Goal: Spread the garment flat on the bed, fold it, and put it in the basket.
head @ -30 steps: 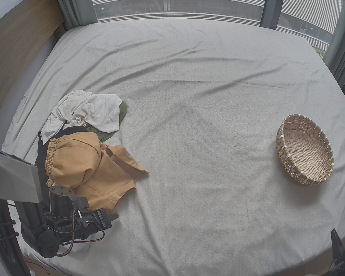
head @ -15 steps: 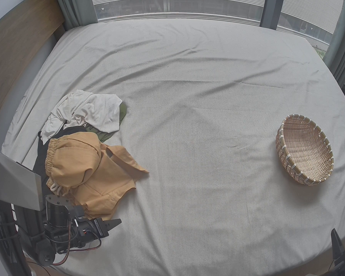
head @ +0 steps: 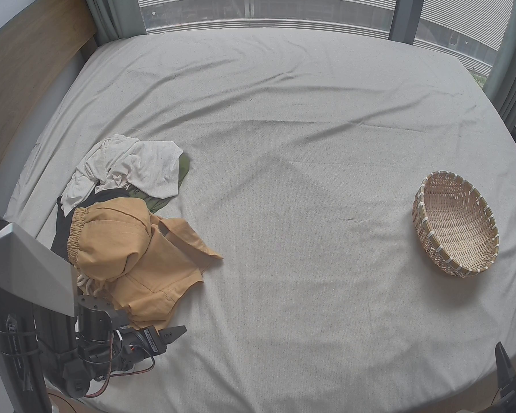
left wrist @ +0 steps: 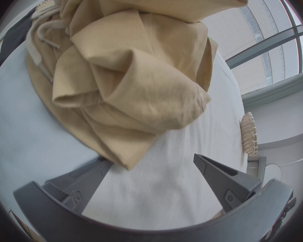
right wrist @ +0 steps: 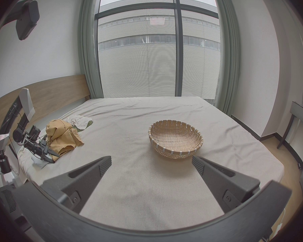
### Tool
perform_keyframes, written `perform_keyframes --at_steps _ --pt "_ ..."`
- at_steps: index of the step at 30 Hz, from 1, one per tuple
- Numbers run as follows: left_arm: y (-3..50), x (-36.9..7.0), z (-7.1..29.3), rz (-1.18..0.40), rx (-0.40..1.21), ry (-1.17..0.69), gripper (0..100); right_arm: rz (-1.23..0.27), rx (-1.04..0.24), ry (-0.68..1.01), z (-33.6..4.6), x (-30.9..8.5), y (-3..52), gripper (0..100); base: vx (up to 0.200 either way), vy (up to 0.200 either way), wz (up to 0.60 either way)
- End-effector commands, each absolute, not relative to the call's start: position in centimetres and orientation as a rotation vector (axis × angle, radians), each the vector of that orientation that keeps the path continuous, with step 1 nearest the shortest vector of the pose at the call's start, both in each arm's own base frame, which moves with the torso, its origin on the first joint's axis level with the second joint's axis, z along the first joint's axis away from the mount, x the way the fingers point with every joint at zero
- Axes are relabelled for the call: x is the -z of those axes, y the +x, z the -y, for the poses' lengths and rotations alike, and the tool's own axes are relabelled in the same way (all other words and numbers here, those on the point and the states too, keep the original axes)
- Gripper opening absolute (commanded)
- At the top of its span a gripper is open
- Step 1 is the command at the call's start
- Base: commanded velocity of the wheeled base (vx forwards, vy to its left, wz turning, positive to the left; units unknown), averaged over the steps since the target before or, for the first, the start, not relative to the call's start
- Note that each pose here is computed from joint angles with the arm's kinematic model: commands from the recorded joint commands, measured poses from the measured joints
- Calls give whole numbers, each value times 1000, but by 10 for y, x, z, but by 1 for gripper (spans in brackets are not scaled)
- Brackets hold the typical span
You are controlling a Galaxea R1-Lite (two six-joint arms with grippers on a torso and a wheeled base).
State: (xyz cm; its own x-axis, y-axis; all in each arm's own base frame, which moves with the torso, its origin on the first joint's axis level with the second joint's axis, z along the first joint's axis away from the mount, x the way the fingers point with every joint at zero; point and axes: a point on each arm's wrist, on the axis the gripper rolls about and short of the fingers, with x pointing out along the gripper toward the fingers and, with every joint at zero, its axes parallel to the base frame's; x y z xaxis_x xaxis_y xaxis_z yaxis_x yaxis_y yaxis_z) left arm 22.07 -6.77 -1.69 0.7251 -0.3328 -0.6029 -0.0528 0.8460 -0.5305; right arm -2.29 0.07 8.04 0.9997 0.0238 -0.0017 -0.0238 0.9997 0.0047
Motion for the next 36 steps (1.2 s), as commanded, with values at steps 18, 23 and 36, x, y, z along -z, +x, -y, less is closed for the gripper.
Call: perform_keyframes --at_steps 18,23,36 --pt "239 7 69 -650 166 -580 0 -14 -25 5 -1 -75 -22 100 0 0 0" --pt "238 7 70 -656 168 -579 0 -14 -25 5 -1 -75 -22 100 0 0 0" --pt "242 1 107 -629 290 -604 0 -14 -25 5 -1 -75 -22 100 0 0 0"
